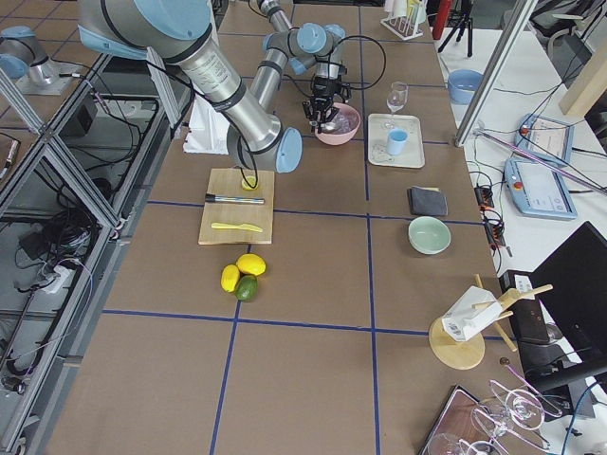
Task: Put ice in cup with scoop
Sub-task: 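Push the scoop into the ice cubes with the right gripper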
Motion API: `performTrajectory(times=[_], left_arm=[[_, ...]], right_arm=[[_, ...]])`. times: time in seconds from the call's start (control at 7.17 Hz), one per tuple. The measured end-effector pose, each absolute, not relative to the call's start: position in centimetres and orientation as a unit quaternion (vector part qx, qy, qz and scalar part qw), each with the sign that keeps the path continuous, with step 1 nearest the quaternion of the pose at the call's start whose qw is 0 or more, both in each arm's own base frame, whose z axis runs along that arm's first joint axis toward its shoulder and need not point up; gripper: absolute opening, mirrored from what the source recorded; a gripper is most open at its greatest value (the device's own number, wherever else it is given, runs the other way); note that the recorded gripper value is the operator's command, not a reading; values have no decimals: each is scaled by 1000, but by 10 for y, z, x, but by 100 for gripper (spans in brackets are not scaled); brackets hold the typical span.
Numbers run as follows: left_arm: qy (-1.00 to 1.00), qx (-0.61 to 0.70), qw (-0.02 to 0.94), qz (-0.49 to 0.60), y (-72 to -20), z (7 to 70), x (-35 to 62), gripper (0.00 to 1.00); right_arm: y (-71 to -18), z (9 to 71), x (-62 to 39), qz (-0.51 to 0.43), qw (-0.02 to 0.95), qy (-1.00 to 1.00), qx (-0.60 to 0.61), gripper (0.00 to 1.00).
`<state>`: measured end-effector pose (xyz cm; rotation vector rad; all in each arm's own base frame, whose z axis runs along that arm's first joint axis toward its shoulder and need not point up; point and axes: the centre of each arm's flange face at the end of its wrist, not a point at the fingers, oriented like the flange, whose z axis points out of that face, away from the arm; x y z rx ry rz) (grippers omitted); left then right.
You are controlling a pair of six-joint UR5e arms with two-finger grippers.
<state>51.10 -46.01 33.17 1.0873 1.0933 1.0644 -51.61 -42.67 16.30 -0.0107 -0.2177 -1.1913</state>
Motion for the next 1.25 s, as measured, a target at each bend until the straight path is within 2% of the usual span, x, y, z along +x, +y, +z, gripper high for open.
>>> performTrajectory(times=[1.25], left_arm=[[470,469,591,458,-460,331,510,100]], right_arm=[[-411,176,-534,-548,827,-124,-17,0]])
